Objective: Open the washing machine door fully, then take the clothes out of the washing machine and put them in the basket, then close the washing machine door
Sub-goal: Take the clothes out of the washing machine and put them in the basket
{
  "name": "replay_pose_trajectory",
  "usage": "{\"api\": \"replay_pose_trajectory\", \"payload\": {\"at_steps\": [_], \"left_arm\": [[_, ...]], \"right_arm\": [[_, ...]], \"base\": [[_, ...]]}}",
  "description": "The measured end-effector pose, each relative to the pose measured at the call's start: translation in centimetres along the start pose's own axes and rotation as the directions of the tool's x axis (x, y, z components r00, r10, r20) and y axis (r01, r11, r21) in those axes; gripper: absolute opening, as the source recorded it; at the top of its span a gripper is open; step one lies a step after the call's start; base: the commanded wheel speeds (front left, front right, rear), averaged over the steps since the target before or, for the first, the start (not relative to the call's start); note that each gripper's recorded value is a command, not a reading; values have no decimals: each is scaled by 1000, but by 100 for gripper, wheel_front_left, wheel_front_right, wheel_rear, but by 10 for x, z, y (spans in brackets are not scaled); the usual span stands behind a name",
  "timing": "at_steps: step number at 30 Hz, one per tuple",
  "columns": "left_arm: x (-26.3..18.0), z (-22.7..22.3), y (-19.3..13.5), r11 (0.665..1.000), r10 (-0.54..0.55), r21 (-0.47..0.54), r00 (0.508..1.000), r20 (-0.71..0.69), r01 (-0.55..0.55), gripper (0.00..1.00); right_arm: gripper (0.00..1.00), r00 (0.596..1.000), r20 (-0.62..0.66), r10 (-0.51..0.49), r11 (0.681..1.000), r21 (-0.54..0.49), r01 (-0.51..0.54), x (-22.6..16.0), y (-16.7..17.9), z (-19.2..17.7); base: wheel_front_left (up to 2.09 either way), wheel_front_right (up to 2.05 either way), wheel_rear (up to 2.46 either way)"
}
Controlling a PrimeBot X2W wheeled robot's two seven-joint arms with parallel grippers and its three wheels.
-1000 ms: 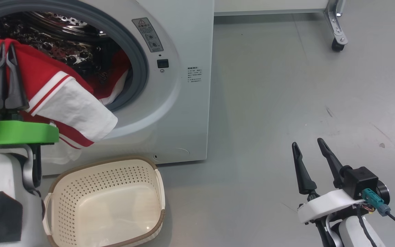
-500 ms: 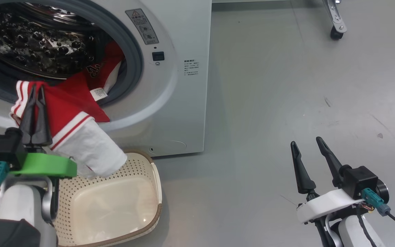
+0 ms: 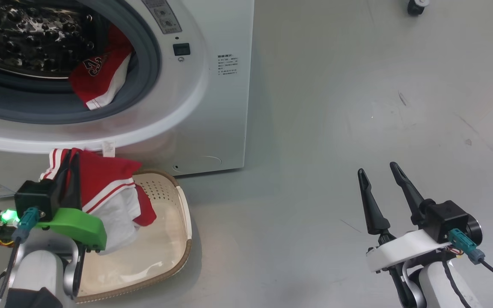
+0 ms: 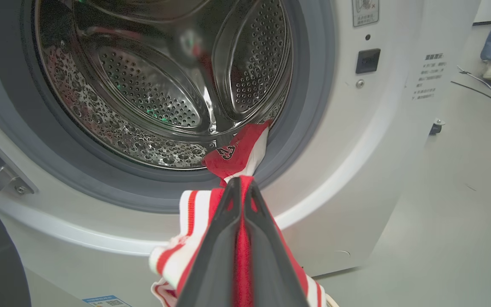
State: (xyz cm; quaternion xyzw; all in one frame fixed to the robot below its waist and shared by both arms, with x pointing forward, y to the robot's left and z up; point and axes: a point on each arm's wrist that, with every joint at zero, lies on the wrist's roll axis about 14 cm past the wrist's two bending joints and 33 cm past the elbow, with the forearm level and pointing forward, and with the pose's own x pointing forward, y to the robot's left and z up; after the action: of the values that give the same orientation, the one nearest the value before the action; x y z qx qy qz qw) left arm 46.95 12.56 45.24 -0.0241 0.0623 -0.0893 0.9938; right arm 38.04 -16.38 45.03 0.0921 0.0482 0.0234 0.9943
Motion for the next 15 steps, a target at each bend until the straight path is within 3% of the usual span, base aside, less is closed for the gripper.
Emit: {"api": "replay_pose_trajectory", "payload": {"at_steps": [15], "left_arm": [[18,-95,-16,998,-60,17,958,-281,67,0]], "right_arm": [[100,999,-37,-23,1000,-19,22,24,-13,-14]], "base": [[0,0,0]]}}
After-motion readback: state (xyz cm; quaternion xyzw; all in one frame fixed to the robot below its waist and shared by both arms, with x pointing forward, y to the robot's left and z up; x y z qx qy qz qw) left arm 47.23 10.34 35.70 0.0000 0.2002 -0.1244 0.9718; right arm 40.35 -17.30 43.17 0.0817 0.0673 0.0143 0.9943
